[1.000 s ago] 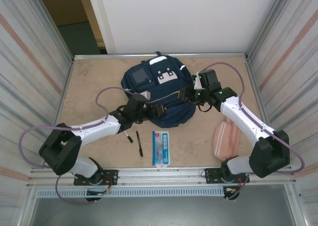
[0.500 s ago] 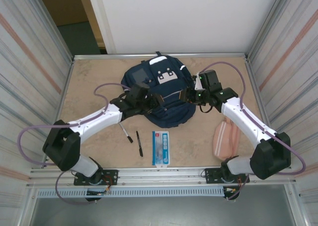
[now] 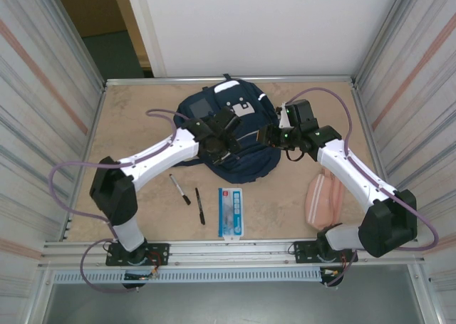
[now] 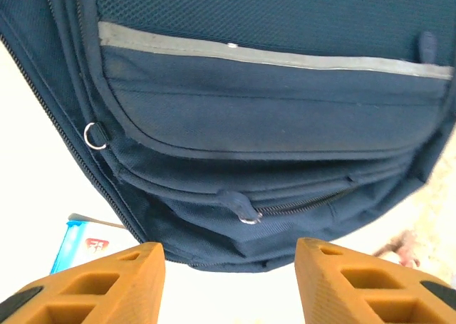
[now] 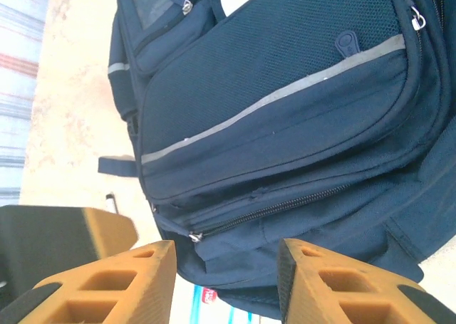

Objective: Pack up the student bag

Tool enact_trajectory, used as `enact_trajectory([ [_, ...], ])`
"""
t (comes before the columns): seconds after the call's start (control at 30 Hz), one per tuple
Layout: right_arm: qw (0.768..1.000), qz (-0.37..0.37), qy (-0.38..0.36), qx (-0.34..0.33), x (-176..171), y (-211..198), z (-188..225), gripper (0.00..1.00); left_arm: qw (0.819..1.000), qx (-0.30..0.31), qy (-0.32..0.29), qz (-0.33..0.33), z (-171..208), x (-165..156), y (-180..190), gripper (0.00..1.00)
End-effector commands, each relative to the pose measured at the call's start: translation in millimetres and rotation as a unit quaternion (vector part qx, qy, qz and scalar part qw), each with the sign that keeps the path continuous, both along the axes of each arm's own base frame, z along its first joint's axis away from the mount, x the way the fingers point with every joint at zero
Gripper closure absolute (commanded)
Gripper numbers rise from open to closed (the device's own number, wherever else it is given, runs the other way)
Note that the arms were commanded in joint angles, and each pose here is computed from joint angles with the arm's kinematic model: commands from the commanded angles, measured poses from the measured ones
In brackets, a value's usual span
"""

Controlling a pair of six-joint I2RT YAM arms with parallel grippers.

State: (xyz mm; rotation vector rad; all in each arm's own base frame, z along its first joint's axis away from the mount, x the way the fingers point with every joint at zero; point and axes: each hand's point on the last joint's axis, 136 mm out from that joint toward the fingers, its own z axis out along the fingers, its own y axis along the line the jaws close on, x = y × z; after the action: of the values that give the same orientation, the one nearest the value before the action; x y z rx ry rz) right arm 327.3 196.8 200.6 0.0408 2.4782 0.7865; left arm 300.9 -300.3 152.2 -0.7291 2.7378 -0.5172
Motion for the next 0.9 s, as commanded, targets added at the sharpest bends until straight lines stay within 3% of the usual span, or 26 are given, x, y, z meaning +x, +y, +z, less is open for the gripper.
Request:
enact_trajectory([
  [0.0, 1.000, 0.012, -0.023, 0.006, 2.4, 4.7, 16.4, 0.59, 0.998, 0.039, 0.026, 0.047, -10.6, -3.4, 9.1, 0.50],
  [0.27, 0.999, 0.012, -0.034, 0.000, -3.1, -0.4, 21.0, 0.59, 0.995, 0.063, -0.007, 0.075, -9.8, 21.8, 4.5, 0.50],
  [0.67, 0.999, 0.011, -0.031, -0.008, -14.5, -7.2, 18.1, 0.58, 0.993, 0.072, 0.036, 0.089, -35.7, 4.9, -0.5, 0.55],
  [0.8, 0.999, 0.008, -0.036, -0.002, -14.9, -7.2, 18.4, 0.58, 0.993, 0.069, 0.043, 0.083, -41.8, 6.5, -7.9, 0.62],
  [0.87, 0.999, 0.009, -0.034, 0.003, -15.3, -5.6, 20.1, 0.58, 0.993, 0.069, 0.046, 0.081, -43.1, 6.8, -9.9, 0.71],
])
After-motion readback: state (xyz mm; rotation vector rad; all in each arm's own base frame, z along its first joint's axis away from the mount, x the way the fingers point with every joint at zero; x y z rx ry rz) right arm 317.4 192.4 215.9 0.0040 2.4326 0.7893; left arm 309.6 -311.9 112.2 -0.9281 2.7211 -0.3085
